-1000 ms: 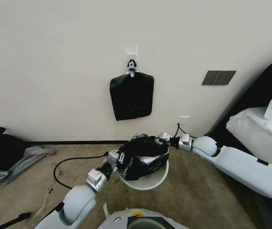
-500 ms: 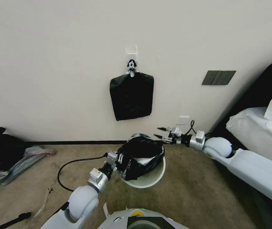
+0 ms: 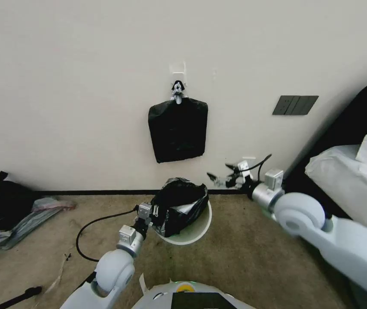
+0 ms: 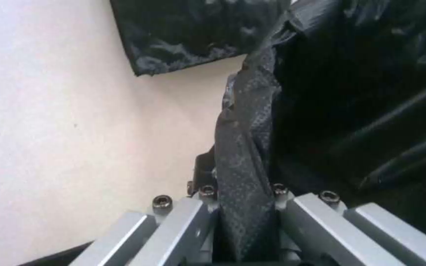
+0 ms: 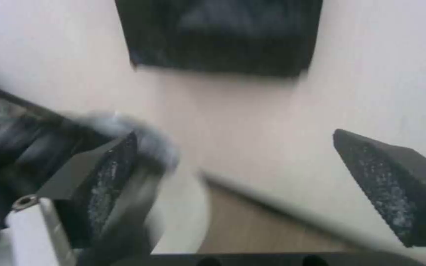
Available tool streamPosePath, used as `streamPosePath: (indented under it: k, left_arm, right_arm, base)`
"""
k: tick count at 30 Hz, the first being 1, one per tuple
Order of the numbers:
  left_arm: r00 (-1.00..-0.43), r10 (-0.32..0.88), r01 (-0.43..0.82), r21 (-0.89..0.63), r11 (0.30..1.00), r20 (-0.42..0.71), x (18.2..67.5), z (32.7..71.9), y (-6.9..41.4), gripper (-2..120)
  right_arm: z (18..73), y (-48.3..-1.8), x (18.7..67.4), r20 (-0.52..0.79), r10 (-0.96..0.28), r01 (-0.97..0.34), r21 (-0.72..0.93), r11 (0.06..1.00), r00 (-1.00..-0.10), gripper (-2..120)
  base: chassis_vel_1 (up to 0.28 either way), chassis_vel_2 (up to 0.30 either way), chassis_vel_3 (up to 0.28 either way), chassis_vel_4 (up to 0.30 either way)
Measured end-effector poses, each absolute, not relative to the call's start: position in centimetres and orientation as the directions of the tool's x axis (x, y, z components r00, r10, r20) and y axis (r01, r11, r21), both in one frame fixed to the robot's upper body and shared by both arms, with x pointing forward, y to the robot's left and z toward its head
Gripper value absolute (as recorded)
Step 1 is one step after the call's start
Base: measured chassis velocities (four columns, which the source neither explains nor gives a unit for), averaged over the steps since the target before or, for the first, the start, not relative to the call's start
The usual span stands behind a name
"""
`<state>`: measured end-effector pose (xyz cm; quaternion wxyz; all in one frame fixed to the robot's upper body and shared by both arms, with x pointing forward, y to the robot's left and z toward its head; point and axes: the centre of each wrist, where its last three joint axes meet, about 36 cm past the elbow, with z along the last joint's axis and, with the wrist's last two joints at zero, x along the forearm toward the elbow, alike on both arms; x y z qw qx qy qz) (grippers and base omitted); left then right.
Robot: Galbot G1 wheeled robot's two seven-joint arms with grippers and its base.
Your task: Place a trash bag onto the trash bin.
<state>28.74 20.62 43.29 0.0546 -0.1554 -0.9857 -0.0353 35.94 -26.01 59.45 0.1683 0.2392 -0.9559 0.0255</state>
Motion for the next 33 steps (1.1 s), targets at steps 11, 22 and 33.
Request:
streamPosePath:
  k: [11,22,33]
  left_arm:
    - [-0.947,0.292,0.299,0.038,0.953,0.134,28.7,42.7,20.5,1]
    - [-0.944,0.304,0.311,0.039,0.95,0.128,28.5,43.1,20.4,1]
    - [-0.943,0.307,0.315,0.047,0.948,0.127,28.7,43.2,20.5,1]
  right_arm:
    - [59.7,-24.2,31.7,0.421,-0.524,-0.432,0.3,0.851,-0.74,100]
    - [58.5,-24.1,33.1,0.427,-0.536,-0.41,0.356,0.84,-0.728,78]
    - [58.5,-24.1,33.2,0.426,-0.55,-0.43,0.351,0.832,-0.718,37]
  base:
    - [0.0,0.0,0.0,0.0]
    - [0.0,0.0,0.0,0.0]
    - [0.0,0.0,0.0,0.0]
